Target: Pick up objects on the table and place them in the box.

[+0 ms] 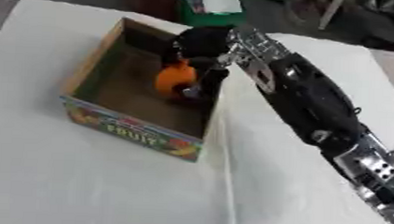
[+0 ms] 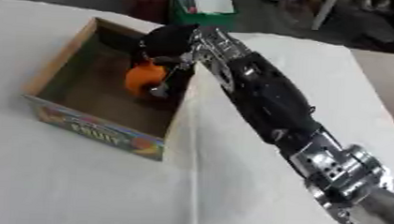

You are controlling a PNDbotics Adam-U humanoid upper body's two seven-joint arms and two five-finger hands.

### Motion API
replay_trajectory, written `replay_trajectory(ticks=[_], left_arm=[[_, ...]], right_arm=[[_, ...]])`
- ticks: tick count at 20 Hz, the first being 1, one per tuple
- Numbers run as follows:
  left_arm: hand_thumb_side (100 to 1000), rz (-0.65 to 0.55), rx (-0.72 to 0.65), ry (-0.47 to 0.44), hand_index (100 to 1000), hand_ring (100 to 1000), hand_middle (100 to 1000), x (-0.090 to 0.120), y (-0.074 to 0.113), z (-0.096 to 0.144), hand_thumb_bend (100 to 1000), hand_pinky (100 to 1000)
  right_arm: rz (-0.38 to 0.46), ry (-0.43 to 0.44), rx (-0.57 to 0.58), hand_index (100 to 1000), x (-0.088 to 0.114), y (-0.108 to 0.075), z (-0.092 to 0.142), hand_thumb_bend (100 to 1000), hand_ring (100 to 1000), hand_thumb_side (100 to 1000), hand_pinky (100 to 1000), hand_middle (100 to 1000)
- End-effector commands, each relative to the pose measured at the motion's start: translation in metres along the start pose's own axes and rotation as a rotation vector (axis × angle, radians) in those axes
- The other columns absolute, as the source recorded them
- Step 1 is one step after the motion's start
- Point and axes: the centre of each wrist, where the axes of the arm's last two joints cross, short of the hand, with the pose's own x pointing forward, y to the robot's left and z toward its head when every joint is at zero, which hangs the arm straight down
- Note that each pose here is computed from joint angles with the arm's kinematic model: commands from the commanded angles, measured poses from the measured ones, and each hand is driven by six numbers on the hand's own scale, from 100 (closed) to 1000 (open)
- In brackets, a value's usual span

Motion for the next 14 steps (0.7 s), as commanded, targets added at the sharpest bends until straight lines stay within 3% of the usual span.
replay_trajectory(ticks=[1,5,14], left_arm=[[739,-0.003,-0.009,-0.035,649,577,642,0.007,0.001,-0.007,100,441],[740,-0.001,-0.009,-0.032,649,578,643,0.007,0.001,-0.007,100,441],[738,-0.003,-0.009,-0.028,649,578,643,0.006,0.001,-0.006,100,440]], right_arm=[[0.075,0.043,0.016,920,-0.009,-0.015,0.007,100,908,564,779,793],[0.088,0.076,-0.020,965,-0.013,-0.024,0.008,100,919,586,790,811],[0.094,0.100,-0.082,990,-0.018,-0.042,0.012,314,923,580,792,823]])
